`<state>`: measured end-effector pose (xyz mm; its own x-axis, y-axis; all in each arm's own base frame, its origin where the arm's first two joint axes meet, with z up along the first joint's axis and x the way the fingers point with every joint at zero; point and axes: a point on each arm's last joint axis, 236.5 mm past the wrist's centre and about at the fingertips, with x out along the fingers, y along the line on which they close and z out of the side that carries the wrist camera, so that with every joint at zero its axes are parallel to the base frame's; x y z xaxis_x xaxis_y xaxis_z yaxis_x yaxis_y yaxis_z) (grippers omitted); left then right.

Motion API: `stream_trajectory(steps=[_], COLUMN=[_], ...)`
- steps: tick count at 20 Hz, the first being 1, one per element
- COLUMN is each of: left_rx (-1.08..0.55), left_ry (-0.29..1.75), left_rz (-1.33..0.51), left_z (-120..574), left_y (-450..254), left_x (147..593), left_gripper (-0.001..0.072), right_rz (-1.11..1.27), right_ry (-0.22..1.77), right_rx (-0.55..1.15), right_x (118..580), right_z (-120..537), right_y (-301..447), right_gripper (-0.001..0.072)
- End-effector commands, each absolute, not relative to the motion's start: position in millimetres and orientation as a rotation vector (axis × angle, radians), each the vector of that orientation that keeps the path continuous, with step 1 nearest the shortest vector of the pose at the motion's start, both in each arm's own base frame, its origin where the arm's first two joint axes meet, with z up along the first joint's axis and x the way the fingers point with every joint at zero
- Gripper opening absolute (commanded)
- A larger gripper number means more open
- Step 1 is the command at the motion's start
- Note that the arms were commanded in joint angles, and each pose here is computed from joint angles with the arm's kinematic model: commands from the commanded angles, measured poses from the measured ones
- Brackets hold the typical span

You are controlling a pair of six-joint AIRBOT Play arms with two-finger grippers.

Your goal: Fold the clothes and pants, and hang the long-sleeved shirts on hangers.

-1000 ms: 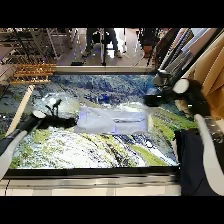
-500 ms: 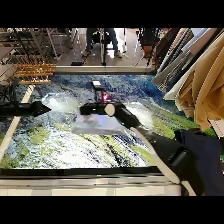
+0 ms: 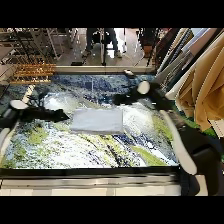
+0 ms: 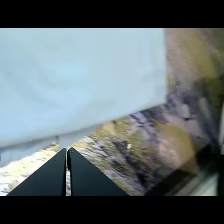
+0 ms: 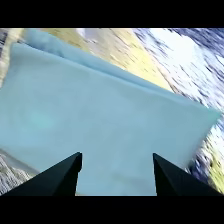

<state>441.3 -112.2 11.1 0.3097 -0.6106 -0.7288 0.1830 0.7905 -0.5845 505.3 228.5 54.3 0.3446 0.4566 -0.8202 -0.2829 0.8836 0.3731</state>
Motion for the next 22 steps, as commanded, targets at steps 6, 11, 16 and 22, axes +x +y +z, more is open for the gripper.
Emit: stream_trajectory(steps=[6, 11, 16, 22], left_rx=[-0.364, -0.366, -0.374, -0.249], left_ry=[1.275, 1.283, 1.361, 1.366], left_rz=[-0.457, -0.458, -0.516, -0.691], left_z=[-84.7, -87.6, -84.0, -1.0], left_y=[-127.4, -127.8, -135.6, -142.1], left_x=[470.5, 469.5, 447.5, 398.7], left_gripper=[0.0005, 0.0005, 0.0005, 0.0005], right_rz=[0.412, 0.541, 0.679, 0.621], right_ry=[1.376, 1.359, 1.484, 1.319], right_rx=[0.643, 0.792, 0.790, 0.521], right_x=[456.6, 488.4, 486.1, 497.7], right_z=[-54.6, -77.2, -81.2, 17.4], right_y=[172.7, 218.0, 271.2, 220.5], right_gripper=[0.0685, 0.0684, 0.0436, 0.0021])
